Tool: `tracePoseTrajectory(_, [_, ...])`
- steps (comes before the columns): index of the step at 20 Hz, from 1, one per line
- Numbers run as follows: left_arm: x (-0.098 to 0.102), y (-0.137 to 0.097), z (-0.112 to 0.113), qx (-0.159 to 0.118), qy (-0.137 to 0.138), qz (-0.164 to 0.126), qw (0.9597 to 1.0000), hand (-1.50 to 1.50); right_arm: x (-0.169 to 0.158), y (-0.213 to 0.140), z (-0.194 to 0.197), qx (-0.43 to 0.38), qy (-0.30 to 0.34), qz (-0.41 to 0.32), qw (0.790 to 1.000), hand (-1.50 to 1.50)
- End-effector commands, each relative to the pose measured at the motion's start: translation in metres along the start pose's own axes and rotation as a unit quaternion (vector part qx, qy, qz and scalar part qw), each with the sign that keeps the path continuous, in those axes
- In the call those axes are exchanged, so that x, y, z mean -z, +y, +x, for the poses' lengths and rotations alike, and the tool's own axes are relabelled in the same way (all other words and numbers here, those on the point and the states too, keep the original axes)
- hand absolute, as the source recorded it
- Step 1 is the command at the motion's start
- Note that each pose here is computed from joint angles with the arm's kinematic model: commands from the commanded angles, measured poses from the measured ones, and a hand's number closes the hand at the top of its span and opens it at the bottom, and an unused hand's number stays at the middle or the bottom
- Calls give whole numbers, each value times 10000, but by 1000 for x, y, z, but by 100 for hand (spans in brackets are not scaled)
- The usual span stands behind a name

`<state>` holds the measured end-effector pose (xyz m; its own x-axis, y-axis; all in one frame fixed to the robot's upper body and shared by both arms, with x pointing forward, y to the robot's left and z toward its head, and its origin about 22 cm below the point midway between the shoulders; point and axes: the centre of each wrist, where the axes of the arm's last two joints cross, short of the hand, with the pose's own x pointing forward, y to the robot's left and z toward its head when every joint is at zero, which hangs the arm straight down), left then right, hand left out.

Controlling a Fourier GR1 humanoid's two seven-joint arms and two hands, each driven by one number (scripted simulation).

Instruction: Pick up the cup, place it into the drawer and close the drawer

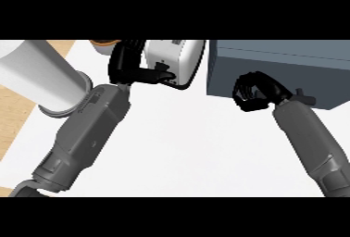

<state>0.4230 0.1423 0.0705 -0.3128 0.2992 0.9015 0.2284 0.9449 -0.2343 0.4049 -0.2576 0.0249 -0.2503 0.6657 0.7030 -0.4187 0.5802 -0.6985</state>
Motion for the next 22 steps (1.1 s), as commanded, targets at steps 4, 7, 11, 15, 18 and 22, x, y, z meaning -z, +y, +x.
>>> tracePoseTrajectory(4, [-6,15,3,20,57,-109,9999,-150,8,-79,23,71,124,-1017,9947,150])
tracePoseTrajectory(7, [-6,19,7,-1,37,-197,9998,-150,5,-88,24,178,70,-1056,9942,150])
tracePoseTrajectory(11, [-11,19,3,-41,112,-299,9995,-150,-5,-103,22,245,38,-1033,9943,150])
tracePoseTrajectory(15, [-13,20,5,-152,79,-378,9991,-150,-10,-109,22,398,-19,-1018,9940,150])
tracePoseTrajectory(18, [-12,19,5,-216,84,-282,9993,-150,-16,-118,23,460,-87,-1020,9937,150])
tracePoseTrajectory(22, [-23,26,-2,-185,234,-404,9987,-150,-18,-119,23,564,-98,-952,9938,150])
